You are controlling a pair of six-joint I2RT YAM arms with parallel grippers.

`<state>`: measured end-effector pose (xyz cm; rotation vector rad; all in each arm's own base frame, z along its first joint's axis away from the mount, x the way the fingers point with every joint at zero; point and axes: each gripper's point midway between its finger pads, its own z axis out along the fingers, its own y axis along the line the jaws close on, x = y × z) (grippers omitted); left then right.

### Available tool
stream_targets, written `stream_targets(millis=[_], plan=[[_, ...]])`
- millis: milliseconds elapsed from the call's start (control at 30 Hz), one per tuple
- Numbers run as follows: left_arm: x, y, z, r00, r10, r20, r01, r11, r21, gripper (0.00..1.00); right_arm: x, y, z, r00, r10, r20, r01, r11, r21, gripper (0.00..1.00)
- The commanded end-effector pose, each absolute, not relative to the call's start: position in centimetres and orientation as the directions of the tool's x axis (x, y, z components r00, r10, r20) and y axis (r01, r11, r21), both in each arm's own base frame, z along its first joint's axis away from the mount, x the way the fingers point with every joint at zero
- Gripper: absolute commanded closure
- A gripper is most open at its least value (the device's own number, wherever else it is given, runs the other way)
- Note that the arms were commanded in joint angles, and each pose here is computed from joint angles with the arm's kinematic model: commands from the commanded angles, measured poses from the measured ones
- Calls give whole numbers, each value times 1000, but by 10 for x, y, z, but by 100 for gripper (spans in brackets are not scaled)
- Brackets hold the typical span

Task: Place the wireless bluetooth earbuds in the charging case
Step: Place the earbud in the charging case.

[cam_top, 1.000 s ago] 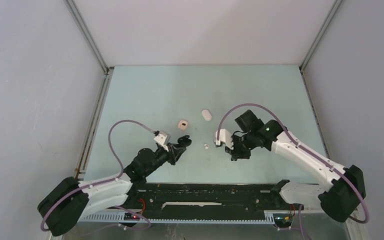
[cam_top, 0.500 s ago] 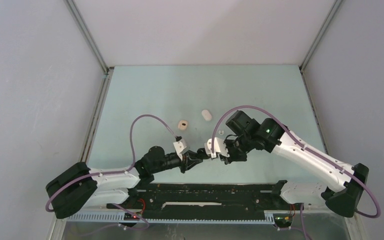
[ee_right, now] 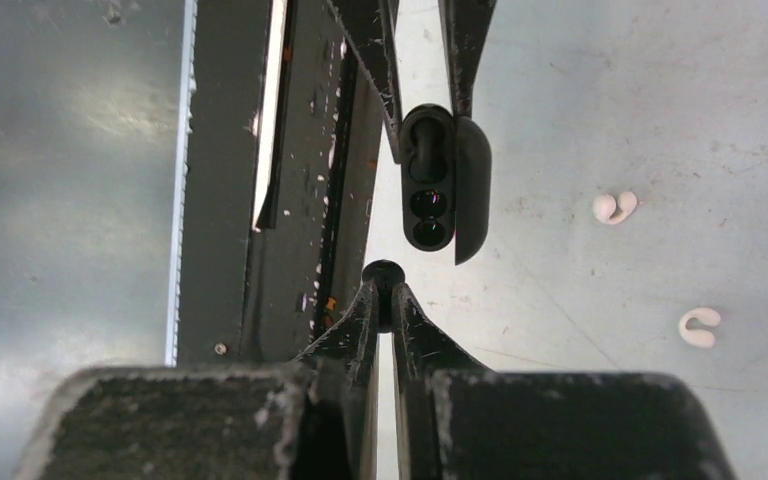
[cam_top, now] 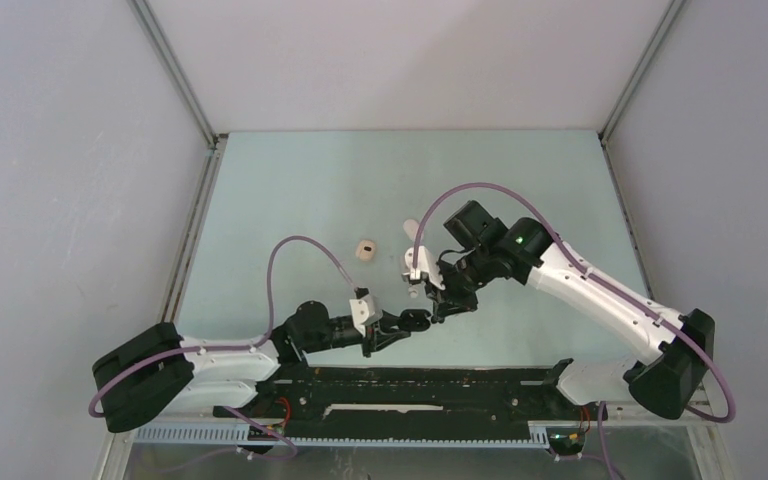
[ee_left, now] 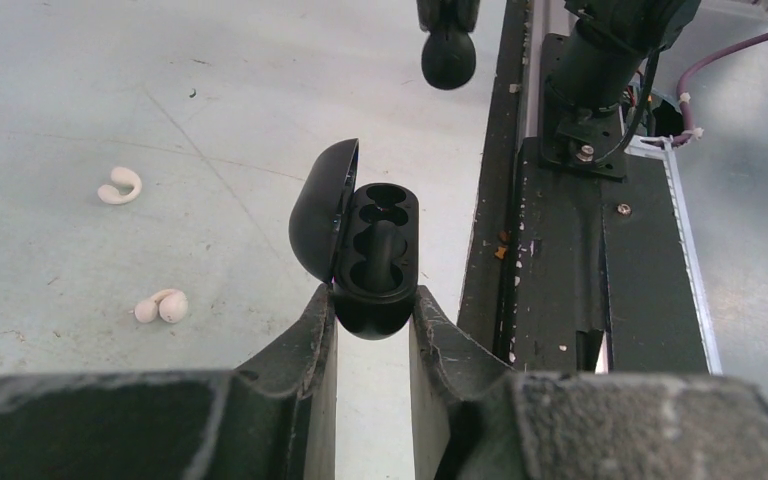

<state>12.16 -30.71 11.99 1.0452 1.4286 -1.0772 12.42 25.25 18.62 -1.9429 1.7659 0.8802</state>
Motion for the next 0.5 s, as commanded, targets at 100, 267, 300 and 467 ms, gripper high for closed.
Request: stream_targets(millis=[100, 267, 300, 467], plan=[[116, -312, 140, -51, -14, -999, 983, 176, -52, 100, 130, 271, 217, -33, -627, -779, -975, -150, 162, 100], [115, -314, 140, -63, -17, -998, 984, 167, -65, 100, 128, 275, 208, -47, -640, -767, -971, -151, 186, 100], [114, -314, 141, -63, -19, -998, 984, 166, -66, 100, 128, 276, 205, -47, -646, -762, -971, -151, 188, 100], [115, -314, 141, -64, -23, -998, 983, 171, -67, 100, 131, 278, 193, -29, -685, -728, -977, -134, 165, 100]])
